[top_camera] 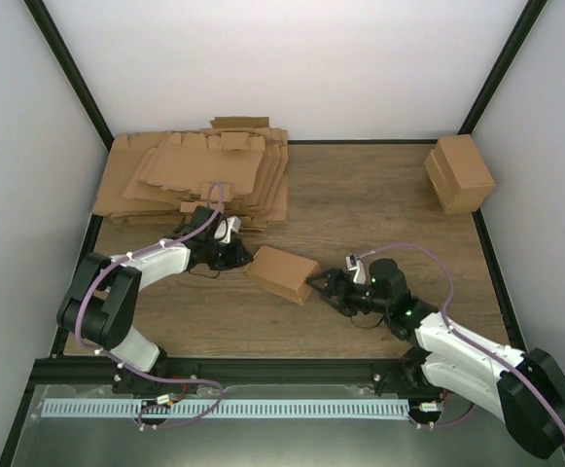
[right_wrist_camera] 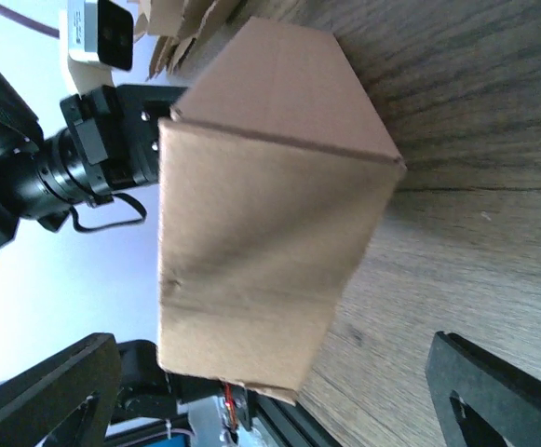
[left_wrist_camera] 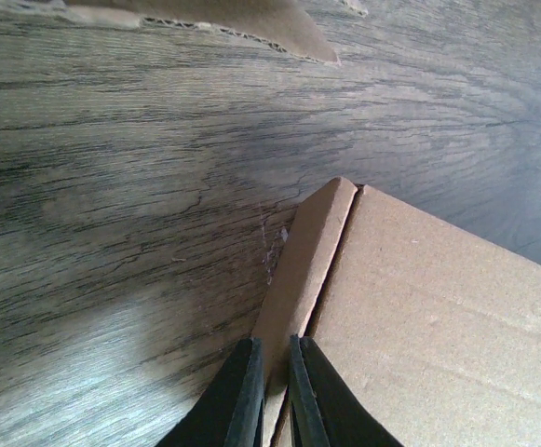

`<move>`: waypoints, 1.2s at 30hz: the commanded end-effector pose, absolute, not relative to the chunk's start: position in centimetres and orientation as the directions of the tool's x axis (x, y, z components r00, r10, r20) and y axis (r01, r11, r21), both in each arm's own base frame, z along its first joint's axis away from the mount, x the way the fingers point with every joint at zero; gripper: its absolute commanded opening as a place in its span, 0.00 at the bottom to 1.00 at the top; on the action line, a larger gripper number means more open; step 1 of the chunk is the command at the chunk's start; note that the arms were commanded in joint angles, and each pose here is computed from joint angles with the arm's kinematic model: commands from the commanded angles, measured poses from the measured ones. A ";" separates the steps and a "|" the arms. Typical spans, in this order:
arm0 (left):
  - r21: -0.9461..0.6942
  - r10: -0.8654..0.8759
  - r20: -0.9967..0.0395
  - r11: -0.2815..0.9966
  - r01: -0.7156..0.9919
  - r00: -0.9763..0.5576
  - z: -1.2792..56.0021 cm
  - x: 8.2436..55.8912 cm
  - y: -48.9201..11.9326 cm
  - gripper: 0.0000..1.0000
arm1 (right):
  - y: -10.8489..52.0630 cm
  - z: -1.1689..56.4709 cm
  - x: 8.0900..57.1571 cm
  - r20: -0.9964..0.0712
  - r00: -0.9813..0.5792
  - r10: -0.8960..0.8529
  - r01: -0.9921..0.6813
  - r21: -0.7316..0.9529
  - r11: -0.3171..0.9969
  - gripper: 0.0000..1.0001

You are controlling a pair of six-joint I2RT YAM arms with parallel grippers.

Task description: Fold the paper box

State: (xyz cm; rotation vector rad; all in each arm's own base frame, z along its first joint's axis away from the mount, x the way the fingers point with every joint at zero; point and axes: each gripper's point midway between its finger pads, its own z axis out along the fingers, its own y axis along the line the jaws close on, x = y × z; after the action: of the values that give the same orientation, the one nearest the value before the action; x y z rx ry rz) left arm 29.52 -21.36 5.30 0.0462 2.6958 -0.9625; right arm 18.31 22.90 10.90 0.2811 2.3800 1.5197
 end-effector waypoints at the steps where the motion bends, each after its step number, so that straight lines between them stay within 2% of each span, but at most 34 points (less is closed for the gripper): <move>1: -0.576 -0.029 -0.180 0.813 0.081 -0.983 2.7 27.2 -20.4 0.10 | 23.7 13.1 20.1 -0.092 -0.919 0.383 0.063 0.926 0.373 0.89; 6: -0.582 -0.027 -0.180 0.809 0.084 -0.983 2.8 27.2 -20.5 0.10 | 24.7 13.9 21.1 -0.068 -0.928 0.365 0.080 0.923 0.377 0.77; 16: -0.589 -0.025 -0.184 0.803 0.090 -0.983 3.1 27.1 -20.6 0.11 | 25.6 12.6 21.3 -0.011 -0.943 0.332 0.132 0.904 0.407 0.73; 20: -0.596 -0.028 -0.187 0.798 0.090 -0.982 3.4 27.2 -20.7 0.14 | 25.5 12.6 21.4 -0.016 -0.940 0.340 0.132 0.904 0.407 0.65; 22: -0.609 -0.032 -0.194 0.788 0.095 -0.981 4.1 27.2 -20.9 0.24 | 25.3 12.6 21.7 -0.026 -0.933 0.358 0.134 0.900 0.415 0.60; 25: -0.632 -0.041 -0.236 0.765 0.121 -0.971 6.1 27.5 -21.2 0.51 | 24.9 12.9 22.3 -0.050 -0.922 0.385 0.123 0.903 0.411 0.53; 30: -0.593 -0.100 -0.378 0.790 0.157 -0.920 11.5 28.5 -19.9 0.75 | 23.3 13.0 24.3 -0.076 -0.898 0.432 0.121 0.904 0.410 0.53; 33: -0.582 -0.128 -0.456 0.792 0.186 -0.880 15.2 28.7 -19.3 0.83 | 21.0 13.7 26.3 -0.106 -0.865 0.491 0.114 0.910 0.397 0.53; 36: -0.599 -0.146 -0.488 0.773 0.209 -0.860 17.2 28.3 -19.3 0.87 | 16.8 14.9 28.7 -0.165 -0.789 0.592 0.108 0.911 0.399 0.53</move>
State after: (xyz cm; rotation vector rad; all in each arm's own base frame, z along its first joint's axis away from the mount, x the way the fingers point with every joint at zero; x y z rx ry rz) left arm 28.52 -19.81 14.89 0.0618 2.4883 -0.9285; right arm 25.34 20.51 11.53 0.6001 2.3610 1.4385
